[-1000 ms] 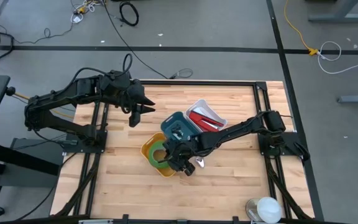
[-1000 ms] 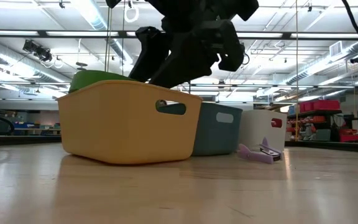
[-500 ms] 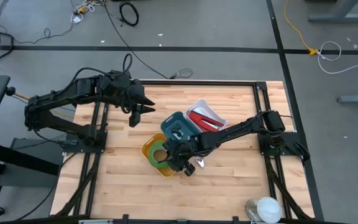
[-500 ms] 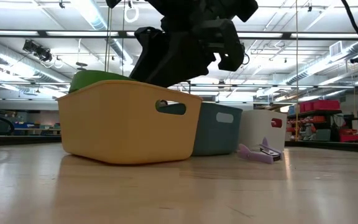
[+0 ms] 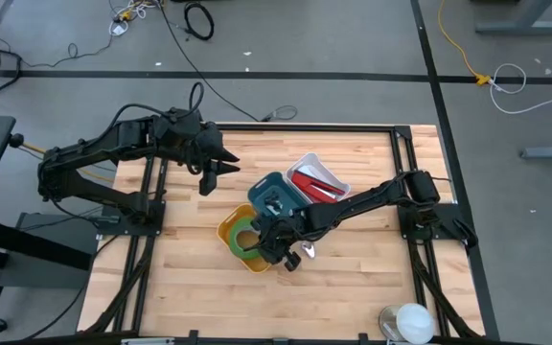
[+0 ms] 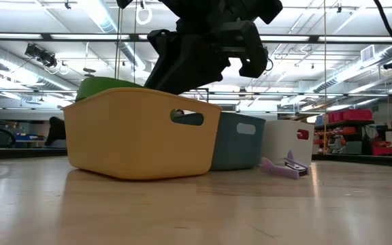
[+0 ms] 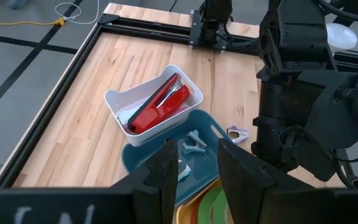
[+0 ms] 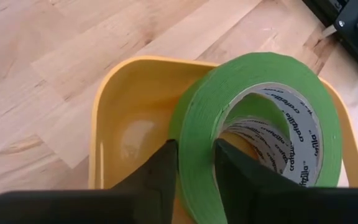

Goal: Pick and place Stapler, Stapler remover, tape
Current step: Put the green tape into the yellow bin

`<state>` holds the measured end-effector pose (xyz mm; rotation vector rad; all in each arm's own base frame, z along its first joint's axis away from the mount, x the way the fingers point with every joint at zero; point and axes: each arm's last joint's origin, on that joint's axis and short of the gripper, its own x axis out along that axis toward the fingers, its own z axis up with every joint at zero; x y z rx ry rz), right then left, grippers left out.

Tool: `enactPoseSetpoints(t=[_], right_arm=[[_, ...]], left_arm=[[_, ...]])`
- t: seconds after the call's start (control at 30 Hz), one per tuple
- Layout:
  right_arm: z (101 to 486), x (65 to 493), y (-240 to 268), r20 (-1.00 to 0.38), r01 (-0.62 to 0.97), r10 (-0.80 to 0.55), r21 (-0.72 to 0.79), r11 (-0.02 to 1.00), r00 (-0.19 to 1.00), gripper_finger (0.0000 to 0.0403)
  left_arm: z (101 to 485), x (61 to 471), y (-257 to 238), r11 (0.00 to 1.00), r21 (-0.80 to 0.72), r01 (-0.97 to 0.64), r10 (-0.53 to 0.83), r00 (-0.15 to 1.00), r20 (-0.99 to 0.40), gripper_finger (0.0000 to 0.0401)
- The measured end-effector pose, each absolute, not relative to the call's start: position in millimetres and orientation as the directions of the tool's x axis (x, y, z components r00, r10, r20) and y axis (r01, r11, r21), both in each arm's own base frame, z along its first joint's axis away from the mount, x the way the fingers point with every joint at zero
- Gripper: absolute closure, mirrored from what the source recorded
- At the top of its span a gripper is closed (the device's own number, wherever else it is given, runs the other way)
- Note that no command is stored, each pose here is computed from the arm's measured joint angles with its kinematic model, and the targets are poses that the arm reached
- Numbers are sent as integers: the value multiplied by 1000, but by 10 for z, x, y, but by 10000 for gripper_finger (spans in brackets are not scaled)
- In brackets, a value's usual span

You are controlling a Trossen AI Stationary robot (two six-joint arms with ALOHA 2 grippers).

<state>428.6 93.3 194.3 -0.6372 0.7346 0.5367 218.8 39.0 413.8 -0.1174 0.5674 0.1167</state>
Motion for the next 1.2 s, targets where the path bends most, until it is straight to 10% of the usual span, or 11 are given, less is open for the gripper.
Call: enactPoseSetpoints(t=[0.27,0.77,1.2], right_arm=[[1947,4289,933,-744,-644,227,-334,688,628,301],[2180,4222,933,-709,-550,265,-204,810,654,166],[2275,4227,919,-735,-544,257,-178,820,627,176]], left_arm=[[4138,2188,390,987,-79,-143,78,837,-542,286],[4139,2187,390,983,-99,-156,78,838,-541,286],[4142,2187,389,983,-100,-156,78,839,-538,286]])
